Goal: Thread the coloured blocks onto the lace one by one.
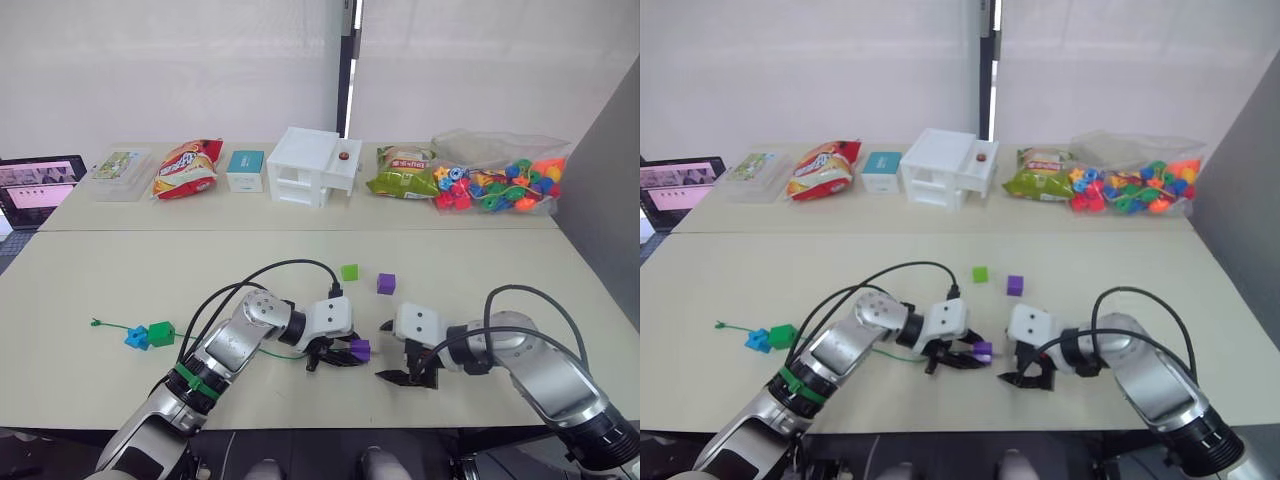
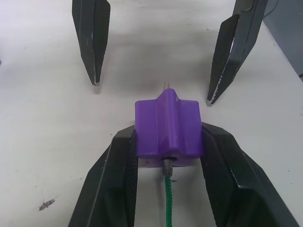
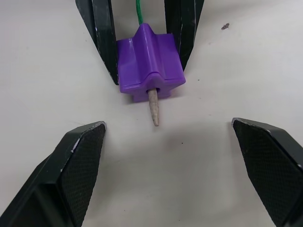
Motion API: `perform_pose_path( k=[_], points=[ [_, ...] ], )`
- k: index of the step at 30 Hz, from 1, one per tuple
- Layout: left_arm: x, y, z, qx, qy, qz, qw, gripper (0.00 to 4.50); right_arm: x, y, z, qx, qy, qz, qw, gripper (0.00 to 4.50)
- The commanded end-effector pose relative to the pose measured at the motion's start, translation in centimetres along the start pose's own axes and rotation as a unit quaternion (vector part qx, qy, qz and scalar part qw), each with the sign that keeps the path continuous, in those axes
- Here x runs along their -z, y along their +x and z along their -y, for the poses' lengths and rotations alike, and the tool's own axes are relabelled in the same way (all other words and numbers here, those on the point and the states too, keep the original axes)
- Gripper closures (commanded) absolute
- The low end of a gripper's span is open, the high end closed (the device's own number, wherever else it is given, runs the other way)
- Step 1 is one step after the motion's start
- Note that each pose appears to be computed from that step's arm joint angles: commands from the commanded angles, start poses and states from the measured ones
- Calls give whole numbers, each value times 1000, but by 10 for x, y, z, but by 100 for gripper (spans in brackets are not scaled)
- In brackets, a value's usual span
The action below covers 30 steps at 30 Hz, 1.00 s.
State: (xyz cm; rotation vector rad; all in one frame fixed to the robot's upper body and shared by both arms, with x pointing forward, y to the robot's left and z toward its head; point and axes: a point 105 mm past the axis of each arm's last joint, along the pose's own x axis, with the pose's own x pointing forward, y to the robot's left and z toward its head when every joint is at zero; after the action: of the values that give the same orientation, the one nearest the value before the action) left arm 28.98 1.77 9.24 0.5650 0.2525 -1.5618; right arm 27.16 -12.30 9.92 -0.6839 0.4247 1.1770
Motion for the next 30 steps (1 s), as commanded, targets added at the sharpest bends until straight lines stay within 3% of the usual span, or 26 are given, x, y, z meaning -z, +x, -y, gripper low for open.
perform_pose_path(
  k=[1,3,6,16,17,25,30],
  points=[
    [-8,-3,-2,-1,24,3,1000,314,-9,-2,3,7,-24,10,1000,0],
    [-7,-4,-1,0,25,1,1000,314,-10,0,3,5,-25,12,1000,0],
    [-6,-6,-1,2,26,0,1000,314,-11,2,4,5,-29,15,999,78],
    [-7,-6,-1,8,27,-1,1000,314,-10,4,4,2,-33,7,999,427],
    [-7,-6,-1,8,26,-1,1000,314,-11,5,3,1,-33,9,999,447],
    [-4,-11,-2,4,24,-6,1000,314,-9,2,2,-6,-38,4,999,450],
    [14,-40,-2,-14,12,-32,999,314,-8,-2,5,-7,-44,3,999,450]
  ],
)
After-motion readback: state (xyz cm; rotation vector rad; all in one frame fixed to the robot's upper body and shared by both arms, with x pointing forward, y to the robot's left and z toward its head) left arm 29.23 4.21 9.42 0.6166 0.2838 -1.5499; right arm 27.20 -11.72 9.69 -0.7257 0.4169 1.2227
